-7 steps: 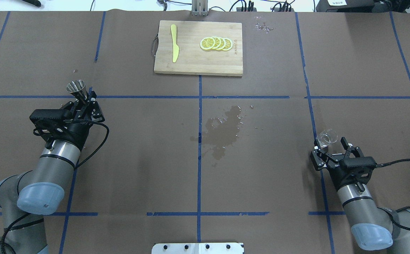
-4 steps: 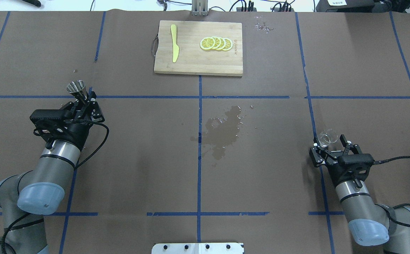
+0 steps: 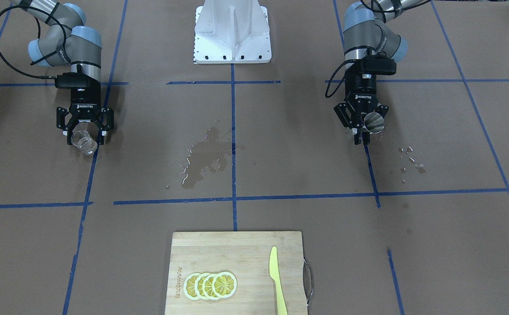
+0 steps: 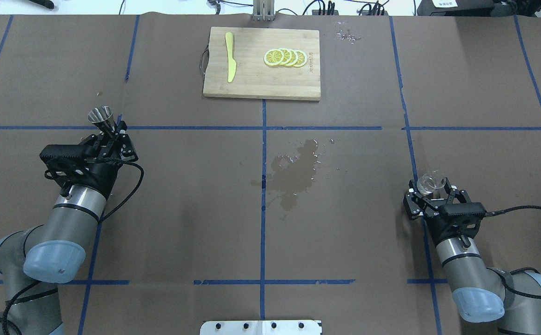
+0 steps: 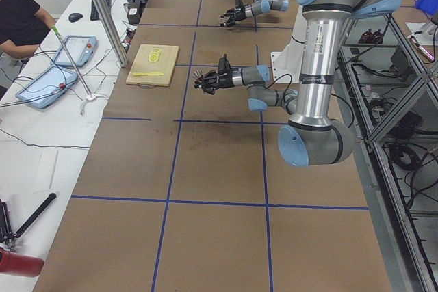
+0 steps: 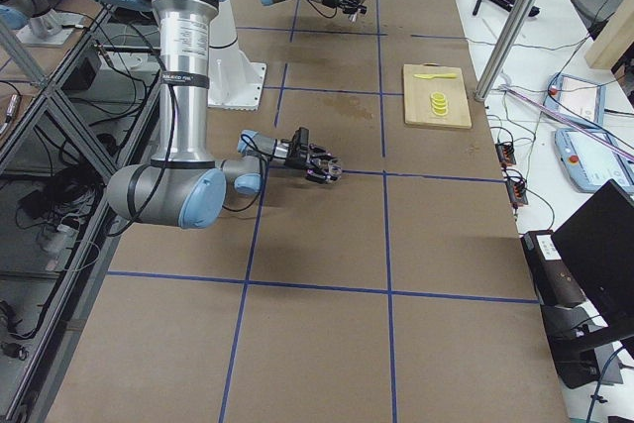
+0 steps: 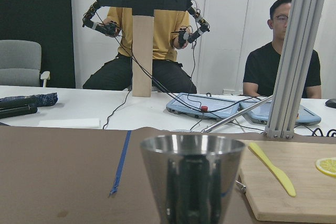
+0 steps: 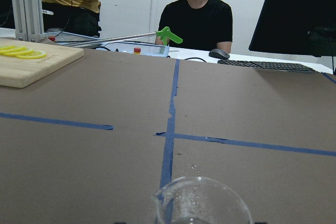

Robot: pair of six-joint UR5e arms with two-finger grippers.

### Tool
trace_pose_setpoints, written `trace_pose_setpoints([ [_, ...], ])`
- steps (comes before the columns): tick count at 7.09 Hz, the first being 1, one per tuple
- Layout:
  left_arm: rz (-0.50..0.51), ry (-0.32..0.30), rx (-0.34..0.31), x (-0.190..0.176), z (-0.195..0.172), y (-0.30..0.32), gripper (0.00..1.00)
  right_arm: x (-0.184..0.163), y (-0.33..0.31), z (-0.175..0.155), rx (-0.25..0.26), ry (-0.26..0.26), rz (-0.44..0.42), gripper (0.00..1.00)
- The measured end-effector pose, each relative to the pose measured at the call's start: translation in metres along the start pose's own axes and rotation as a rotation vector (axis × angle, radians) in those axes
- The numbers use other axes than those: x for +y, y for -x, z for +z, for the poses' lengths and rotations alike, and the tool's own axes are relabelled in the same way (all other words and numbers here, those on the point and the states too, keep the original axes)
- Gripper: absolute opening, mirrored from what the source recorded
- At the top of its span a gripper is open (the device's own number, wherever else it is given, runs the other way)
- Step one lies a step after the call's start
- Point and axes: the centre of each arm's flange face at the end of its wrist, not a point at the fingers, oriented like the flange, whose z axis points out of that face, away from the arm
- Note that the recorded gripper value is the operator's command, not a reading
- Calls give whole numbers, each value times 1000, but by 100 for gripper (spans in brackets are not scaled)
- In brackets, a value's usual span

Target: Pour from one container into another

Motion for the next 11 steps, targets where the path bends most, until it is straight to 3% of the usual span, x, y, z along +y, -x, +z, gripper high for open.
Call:
trace_pose_setpoints([
  [3, -1, 0, 1, 0, 0, -1, 0, 0, 3, 1, -5, 10, 5, 69],
  [4, -2, 0, 2, 0, 0, -2, 0, 0, 3, 2, -4, 11, 5, 62],
  [6, -5, -1, 5, -1, 0, -4, 0, -2, 2, 1, -10, 17, 13, 21],
  [8, -13, -3, 9, -3, 0, -9, 0, -7, 1, 0, -36, 25, 10, 0],
  [11, -25, -6, 17, -6, 0, -16, 0, -34, -1, 3, -64, 16, -1, 0],
])
